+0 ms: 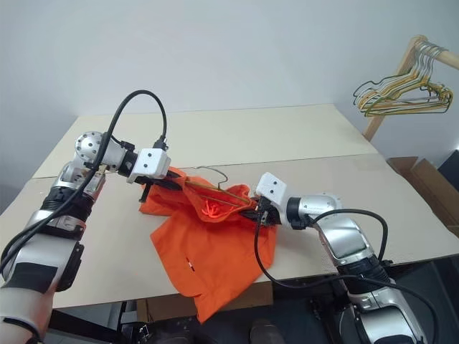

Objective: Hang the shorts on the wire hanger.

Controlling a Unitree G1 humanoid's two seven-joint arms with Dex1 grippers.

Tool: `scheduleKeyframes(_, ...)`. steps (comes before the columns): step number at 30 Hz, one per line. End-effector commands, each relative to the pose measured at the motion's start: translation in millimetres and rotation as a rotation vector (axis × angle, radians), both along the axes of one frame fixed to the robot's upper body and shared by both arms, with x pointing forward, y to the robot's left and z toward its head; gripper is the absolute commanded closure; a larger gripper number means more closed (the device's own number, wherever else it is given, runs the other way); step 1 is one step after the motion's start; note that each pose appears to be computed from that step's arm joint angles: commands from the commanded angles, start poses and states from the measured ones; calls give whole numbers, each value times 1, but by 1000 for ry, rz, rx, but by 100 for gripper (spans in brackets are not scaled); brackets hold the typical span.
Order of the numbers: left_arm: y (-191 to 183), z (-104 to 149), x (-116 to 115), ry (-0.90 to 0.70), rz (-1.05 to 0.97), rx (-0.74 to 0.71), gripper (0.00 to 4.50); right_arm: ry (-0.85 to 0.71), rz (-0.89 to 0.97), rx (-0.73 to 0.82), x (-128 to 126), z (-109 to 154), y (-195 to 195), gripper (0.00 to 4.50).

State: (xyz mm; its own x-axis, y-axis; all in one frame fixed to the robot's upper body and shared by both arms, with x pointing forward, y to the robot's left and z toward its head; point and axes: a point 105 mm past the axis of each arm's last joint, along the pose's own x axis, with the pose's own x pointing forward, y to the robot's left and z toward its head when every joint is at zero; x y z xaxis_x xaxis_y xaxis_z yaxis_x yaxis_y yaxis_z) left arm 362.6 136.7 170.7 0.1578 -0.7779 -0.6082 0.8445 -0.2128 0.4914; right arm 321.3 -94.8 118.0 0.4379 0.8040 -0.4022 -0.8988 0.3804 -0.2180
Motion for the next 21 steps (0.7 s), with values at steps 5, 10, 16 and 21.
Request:
scheduleKeyframes(5, 8, 19, 8, -62, 56, -120, 386, -71, -38, 19, 6, 28, -12, 450)
scheduleKeyframes(10, 20, 32, 15, -95, 118, -193, 240, -69, -77, 41, 4, 46, -25, 450)
scheduleKeyframes(16, 38, 73, 27, -206, 246, -382, 48, -83, -149, 47, 3, 69, -52, 450)
scheduleKeyframes(21, 53, 100, 27, -256, 304, -544, 5, -73, -270, 63, 5, 79, -78, 450)
